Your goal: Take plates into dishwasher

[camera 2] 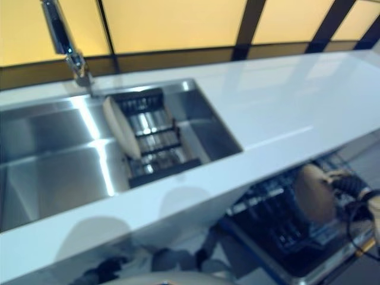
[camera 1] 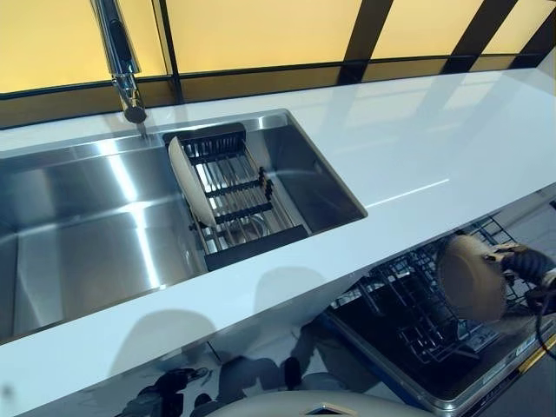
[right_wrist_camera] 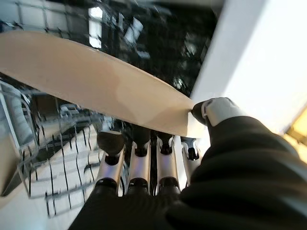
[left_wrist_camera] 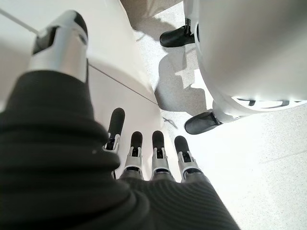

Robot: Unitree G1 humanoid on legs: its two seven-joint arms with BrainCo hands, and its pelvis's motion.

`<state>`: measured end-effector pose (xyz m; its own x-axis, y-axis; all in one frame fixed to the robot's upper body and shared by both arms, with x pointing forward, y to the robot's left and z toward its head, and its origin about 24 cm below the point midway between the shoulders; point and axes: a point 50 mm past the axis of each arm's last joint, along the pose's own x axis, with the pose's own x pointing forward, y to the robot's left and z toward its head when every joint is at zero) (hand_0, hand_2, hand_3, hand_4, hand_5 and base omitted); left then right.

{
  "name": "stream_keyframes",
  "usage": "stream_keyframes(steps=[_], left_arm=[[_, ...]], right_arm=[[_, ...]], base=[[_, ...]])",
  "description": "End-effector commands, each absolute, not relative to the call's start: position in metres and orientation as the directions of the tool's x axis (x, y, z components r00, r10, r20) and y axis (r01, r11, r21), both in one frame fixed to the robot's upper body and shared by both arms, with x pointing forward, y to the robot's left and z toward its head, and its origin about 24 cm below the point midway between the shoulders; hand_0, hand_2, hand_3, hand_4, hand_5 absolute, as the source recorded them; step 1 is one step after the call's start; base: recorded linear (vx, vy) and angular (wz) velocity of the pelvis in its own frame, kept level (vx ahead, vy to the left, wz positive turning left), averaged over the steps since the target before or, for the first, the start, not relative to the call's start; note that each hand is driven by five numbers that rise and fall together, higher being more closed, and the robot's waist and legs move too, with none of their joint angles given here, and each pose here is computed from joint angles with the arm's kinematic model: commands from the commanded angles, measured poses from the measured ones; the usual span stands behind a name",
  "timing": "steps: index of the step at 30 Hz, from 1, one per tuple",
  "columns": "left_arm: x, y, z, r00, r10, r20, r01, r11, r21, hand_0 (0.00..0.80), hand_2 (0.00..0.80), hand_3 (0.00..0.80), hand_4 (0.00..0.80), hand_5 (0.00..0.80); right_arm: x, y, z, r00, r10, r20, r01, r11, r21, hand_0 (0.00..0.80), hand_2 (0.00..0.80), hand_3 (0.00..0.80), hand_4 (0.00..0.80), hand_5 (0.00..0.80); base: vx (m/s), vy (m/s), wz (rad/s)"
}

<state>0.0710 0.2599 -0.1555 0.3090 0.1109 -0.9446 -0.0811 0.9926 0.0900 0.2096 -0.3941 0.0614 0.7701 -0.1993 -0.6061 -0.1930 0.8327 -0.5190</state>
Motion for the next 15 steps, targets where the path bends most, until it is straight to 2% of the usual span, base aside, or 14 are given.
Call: stream_keyframes(steps=[1,15], left_arm=[[0.116,0.268,-0.142,0.436,0.134,-0.89,-0.096,0.99,0.102,0.0,0.0,0.0,0.0,0.0],[0.118,0.268,-0.141,0.44,0.126,-0.889,-0.076,0.992,0.102,0.0,0.0,0.0,0.0,0.0]], right_arm=[[0.238,-0.384,0.087,0.855,-0.164,-0.492,-0.193,0.78,-0.595,0.8,0.8,0.8,0.8,0.8],[0.243,-0.364,0.046,0.799,-0.093,-0.594,-0.273,0.825,-0.496,0.8,0.8,0.8,0.8,0.8]], base=[[0.0,0.0,0.0],[0.005,-0.005,0.03]])
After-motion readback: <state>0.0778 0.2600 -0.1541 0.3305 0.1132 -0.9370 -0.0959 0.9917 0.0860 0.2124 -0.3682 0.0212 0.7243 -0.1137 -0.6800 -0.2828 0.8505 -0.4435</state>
